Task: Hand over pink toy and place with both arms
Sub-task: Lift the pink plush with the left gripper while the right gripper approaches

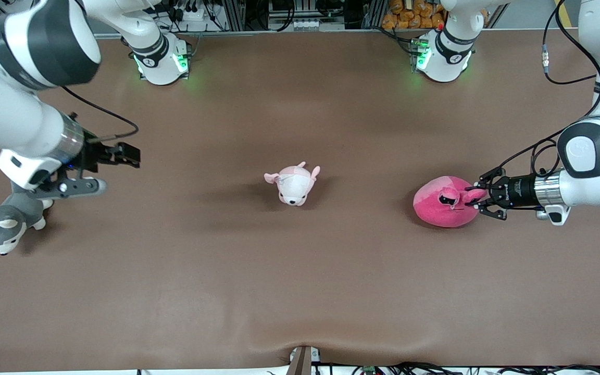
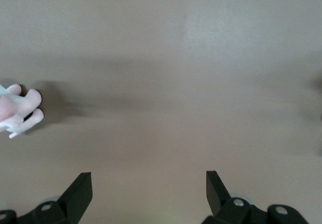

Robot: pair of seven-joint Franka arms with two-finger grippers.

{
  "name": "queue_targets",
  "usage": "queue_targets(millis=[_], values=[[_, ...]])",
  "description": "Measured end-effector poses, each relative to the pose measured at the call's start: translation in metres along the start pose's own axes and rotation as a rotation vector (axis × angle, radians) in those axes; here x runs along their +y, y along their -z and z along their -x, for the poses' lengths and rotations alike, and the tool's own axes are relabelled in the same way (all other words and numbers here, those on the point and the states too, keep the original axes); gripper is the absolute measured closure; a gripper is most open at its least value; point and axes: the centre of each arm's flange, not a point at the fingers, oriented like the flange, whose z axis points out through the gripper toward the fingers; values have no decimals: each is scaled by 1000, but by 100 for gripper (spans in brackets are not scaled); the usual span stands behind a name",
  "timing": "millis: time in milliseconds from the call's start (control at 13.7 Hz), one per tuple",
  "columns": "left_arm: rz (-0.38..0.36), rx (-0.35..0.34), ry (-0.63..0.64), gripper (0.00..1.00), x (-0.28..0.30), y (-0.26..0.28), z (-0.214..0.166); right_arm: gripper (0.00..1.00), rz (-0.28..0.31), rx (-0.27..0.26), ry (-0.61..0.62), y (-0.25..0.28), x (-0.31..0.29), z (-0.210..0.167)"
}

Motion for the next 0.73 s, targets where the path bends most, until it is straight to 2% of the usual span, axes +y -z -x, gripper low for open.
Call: queue_targets(millis=[146,291,437,729], values=[[2,0,-2,86,1,1,1,0,7,9,-23,-23,-31,-14],[4,-2,-12,86,3,7,6,0,10,39,-55,-44,-69,-25],[-1,-13,-25,86,7,23,18,0,15,40,-72,-60,-87,-30],[-21,-36,-60,89,16,67,86,0,-29,40,-88,-66,-86,-36]])
